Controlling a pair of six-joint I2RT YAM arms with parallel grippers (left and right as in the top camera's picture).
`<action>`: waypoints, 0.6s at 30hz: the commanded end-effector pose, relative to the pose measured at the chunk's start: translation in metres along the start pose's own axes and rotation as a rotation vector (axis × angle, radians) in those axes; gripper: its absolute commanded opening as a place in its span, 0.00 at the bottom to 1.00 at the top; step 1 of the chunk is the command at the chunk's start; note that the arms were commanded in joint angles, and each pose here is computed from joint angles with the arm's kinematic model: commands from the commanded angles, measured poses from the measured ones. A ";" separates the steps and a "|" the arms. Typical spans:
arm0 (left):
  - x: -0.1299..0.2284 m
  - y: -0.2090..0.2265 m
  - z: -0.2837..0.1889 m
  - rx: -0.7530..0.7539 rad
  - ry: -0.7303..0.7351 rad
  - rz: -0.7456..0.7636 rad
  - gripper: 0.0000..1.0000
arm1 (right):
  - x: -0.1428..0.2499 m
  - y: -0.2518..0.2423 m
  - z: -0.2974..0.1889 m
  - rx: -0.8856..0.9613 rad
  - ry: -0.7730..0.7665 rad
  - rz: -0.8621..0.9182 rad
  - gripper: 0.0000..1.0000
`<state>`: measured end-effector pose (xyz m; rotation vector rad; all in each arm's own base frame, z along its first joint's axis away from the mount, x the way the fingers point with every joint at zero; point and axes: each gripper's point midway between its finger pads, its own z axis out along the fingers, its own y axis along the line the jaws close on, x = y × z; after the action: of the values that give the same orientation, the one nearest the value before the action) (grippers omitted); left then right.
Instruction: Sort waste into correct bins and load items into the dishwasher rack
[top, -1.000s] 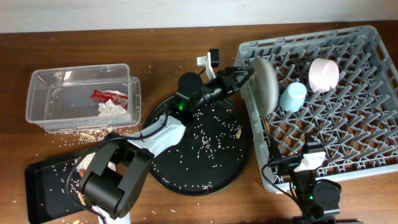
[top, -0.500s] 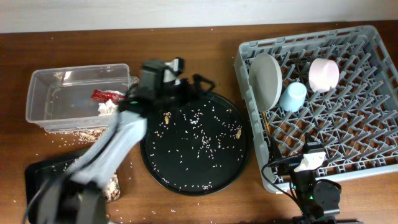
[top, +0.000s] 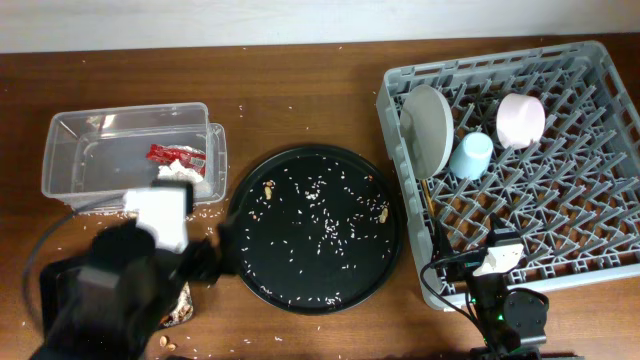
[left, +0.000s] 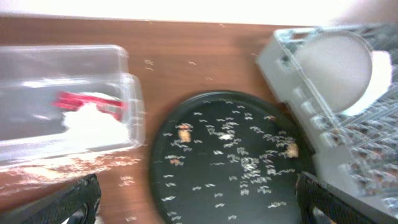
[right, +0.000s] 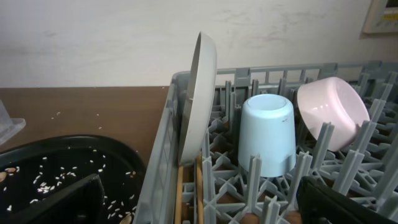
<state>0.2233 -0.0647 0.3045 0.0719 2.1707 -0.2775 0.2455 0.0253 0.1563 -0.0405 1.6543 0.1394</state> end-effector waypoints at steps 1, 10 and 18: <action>0.007 0.031 -0.018 -0.162 -0.042 0.164 0.99 | 0.002 0.000 0.000 -0.001 0.003 0.005 0.98; 0.016 0.055 0.022 -0.254 -0.174 0.213 0.99 | 0.002 0.000 0.000 -0.001 0.003 0.005 0.98; 0.061 0.065 0.046 -0.203 -0.356 0.174 0.99 | 0.002 0.000 0.000 -0.001 0.003 0.005 0.98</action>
<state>0.2410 -0.0128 0.2382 0.0590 1.8575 0.0442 0.2455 0.0253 0.1564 -0.0405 1.6539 0.1394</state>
